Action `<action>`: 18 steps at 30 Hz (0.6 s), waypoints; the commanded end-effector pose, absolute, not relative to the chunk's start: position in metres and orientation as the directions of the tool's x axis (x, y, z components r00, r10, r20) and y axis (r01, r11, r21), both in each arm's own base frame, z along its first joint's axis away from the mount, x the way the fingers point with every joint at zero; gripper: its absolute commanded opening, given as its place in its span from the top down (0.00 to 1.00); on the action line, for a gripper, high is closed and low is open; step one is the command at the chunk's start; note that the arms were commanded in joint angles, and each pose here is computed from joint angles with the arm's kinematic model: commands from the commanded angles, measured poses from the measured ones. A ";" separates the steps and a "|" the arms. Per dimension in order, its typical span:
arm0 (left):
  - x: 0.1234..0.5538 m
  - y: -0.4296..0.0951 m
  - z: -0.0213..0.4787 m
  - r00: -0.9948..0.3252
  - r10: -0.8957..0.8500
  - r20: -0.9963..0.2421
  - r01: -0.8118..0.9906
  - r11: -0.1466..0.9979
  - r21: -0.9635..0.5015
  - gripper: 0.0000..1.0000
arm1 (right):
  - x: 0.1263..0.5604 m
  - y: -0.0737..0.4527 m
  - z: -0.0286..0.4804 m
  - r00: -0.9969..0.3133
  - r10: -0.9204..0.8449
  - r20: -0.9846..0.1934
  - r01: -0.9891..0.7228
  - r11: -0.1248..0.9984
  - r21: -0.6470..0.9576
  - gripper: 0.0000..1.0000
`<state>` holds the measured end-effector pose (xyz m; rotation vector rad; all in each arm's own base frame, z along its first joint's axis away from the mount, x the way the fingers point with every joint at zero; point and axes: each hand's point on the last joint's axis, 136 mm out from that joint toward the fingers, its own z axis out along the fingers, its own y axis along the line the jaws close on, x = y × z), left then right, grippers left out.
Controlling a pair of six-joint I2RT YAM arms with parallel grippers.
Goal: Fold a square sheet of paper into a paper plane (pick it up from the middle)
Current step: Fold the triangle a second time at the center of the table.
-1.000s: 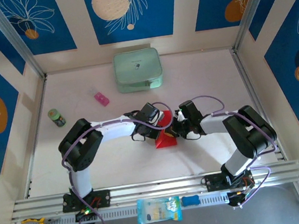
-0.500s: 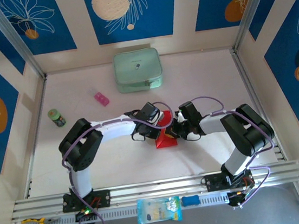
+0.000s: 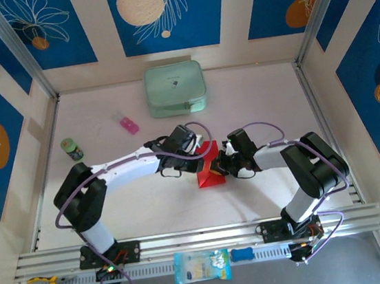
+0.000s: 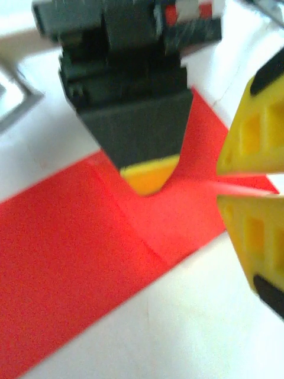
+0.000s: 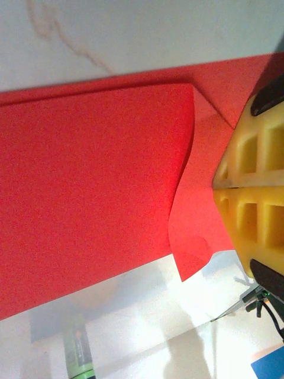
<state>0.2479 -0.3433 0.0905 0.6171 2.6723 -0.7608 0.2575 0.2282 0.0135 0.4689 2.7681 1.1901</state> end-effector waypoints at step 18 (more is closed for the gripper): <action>0.212 -0.376 0.040 -0.924 0.354 -0.147 0.358 0.660 -0.660 0.95 | 0.235 0.205 -0.011 -0.932 0.348 0.102 0.333 0.711 0.619 1.00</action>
